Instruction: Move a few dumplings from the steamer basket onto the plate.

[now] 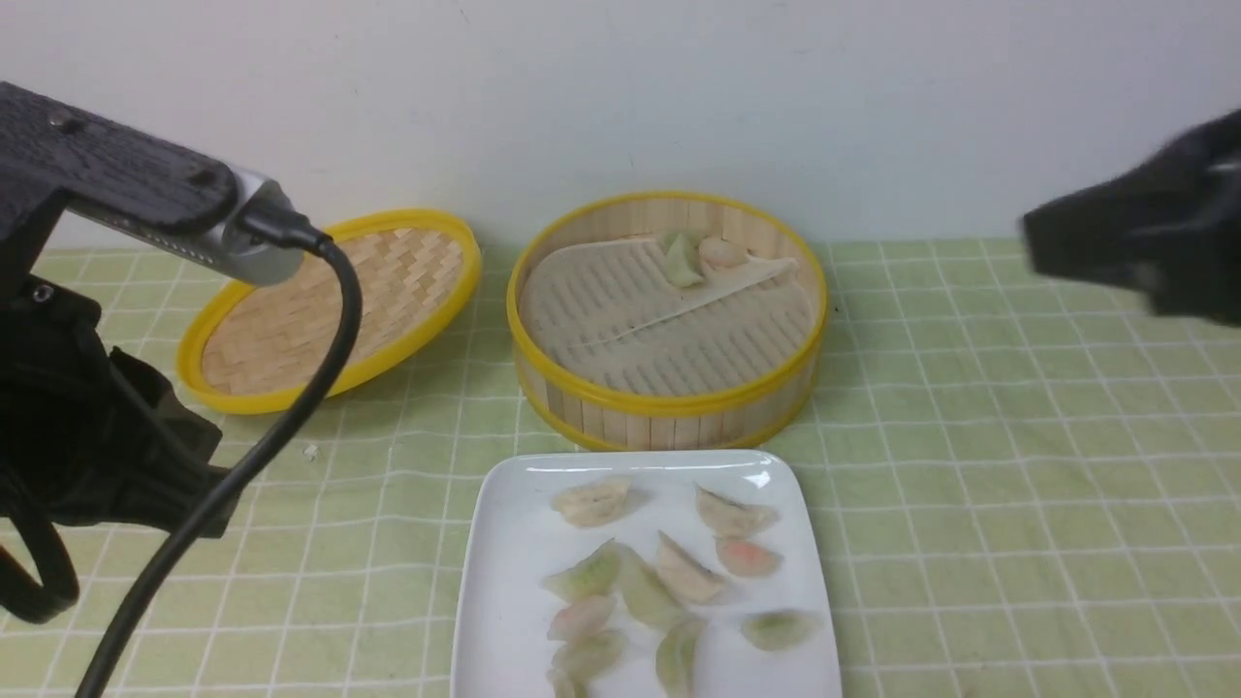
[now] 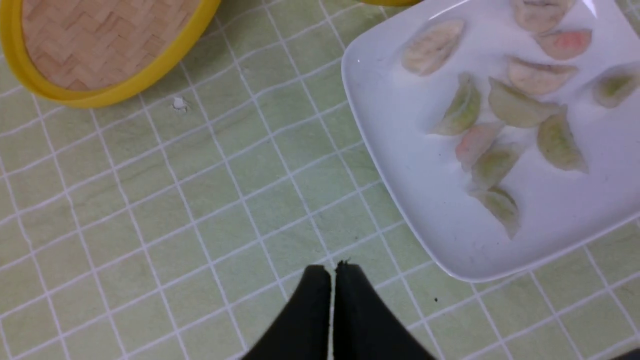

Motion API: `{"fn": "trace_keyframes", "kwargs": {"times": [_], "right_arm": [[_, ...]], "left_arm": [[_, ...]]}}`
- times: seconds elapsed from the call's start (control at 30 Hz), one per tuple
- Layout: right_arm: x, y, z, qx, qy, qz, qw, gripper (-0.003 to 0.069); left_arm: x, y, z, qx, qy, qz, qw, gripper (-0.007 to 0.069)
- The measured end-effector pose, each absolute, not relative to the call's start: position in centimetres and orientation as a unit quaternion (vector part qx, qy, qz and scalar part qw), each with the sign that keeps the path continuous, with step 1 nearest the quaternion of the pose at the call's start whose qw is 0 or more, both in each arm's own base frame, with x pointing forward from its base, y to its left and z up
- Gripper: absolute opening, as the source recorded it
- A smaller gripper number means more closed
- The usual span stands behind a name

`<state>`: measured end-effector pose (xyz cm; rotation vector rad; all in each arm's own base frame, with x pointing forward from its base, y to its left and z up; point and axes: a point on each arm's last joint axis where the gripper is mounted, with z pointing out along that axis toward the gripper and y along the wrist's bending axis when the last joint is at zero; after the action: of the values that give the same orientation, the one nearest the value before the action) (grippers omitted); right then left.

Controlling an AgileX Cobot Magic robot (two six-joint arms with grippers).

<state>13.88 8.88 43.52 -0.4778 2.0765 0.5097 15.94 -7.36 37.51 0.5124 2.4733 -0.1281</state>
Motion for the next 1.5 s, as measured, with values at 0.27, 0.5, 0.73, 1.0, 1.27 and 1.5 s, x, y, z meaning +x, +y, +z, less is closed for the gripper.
{"fn": "trace_keyframes", "kwargs": {"times": [0.27,0.5,0.73,1.0,1.27,1.5], "right_arm": [[4.5,3.0,39.1,-0.138,0.711,0.241,0.646,-0.0014],[0.8,0.6,34.0,-0.109,0.613,0.257,0.739,-0.0014],[0.4,0.2,33.6,-0.106,0.583,0.25,0.765,-0.0014],[0.5,0.3,33.4,-0.106,0.585,0.25,0.764,-0.0014],[0.5,0.3,33.4,-0.106,0.585,0.25,0.764,-0.0014],[0.5,0.3,33.4,-0.106,0.585,0.25,0.764,-0.0014]], "left_arm": [[16.2,-8.1,37.9,0.198,0.919,-0.088,0.329,-0.0006],[15.5,-8.7,38.6,0.215,0.904,-0.135,0.345,-0.0006],[10.1,-6.4,40.4,0.203,0.856,-0.18,0.44,-0.0006],[2.2,-2.3,38.2,0.166,0.771,-0.224,0.572,-0.0006],[-1.6,-0.5,34.3,0.149,0.7,-0.26,0.648,-0.0006],[-1.5,-0.7,32.5,0.149,0.709,-0.267,0.635,-0.0006]]}}
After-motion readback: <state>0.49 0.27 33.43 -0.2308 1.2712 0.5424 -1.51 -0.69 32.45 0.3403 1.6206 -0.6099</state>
